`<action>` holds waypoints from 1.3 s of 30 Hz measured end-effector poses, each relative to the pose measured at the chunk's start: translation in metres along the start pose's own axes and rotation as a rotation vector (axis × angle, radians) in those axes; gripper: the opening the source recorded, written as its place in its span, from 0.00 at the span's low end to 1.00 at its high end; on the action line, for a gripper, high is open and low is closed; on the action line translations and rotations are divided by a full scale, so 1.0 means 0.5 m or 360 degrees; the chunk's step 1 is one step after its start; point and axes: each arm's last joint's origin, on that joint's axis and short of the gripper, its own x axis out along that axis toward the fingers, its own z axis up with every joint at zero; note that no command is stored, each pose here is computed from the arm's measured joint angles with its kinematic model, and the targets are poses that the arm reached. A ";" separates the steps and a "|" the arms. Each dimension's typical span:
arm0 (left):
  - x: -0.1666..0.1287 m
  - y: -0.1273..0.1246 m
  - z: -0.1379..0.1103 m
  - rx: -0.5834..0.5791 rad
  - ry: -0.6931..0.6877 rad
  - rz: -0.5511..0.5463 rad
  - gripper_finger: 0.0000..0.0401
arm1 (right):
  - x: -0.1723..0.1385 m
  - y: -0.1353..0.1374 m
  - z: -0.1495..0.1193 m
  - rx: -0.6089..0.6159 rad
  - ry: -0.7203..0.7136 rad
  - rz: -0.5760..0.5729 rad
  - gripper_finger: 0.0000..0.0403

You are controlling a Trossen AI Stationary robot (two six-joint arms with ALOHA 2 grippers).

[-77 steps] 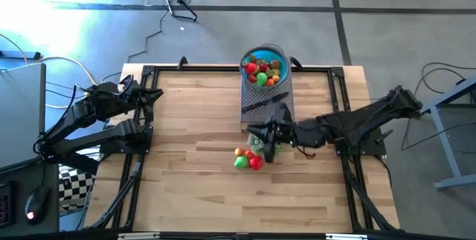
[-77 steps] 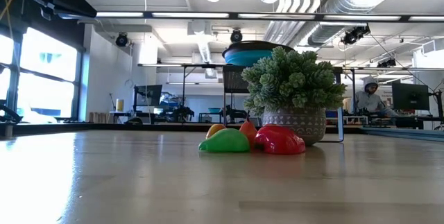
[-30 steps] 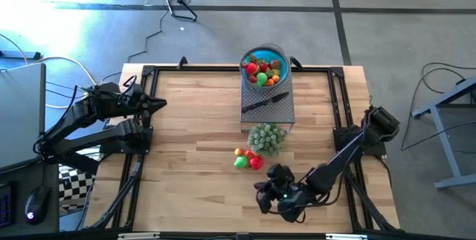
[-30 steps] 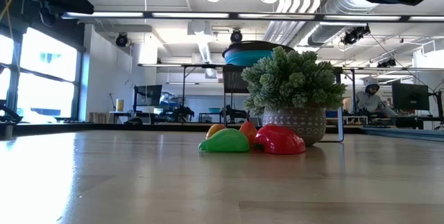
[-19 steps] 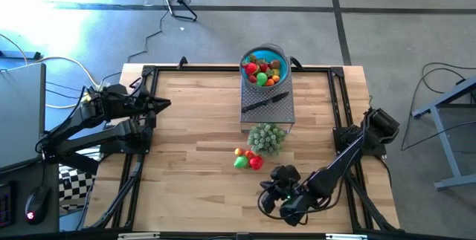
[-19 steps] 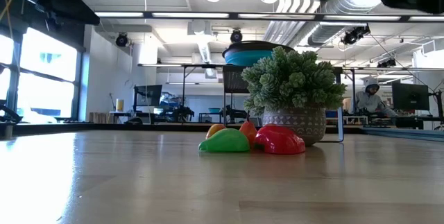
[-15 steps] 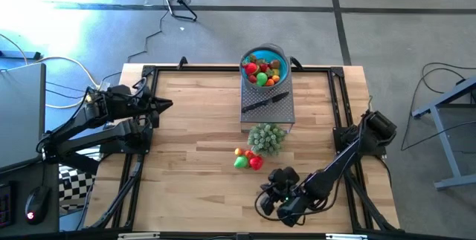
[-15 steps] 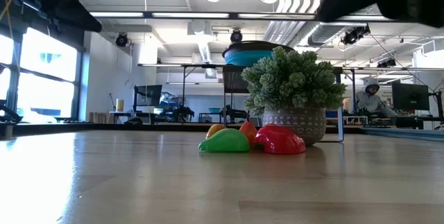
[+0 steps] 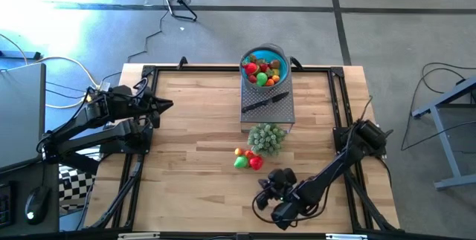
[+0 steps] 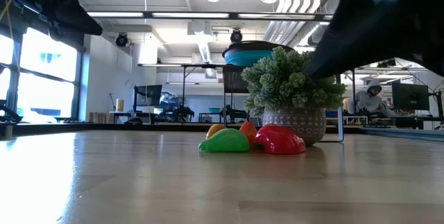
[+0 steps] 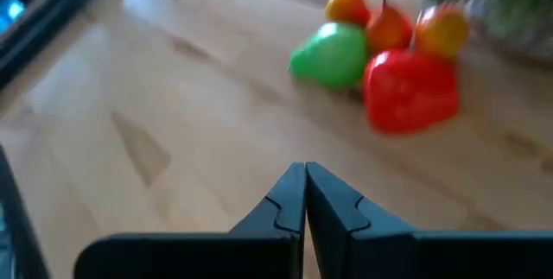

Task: Pick & Place Fruit
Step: Put the red apple into the blue strainer bowl

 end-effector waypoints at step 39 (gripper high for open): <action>0.000 0.001 -0.002 0.0005 0.0013 0.0007 0.11 | 0.082 -0.001 0.004 -0.0077 0.0223 -0.0047 0.01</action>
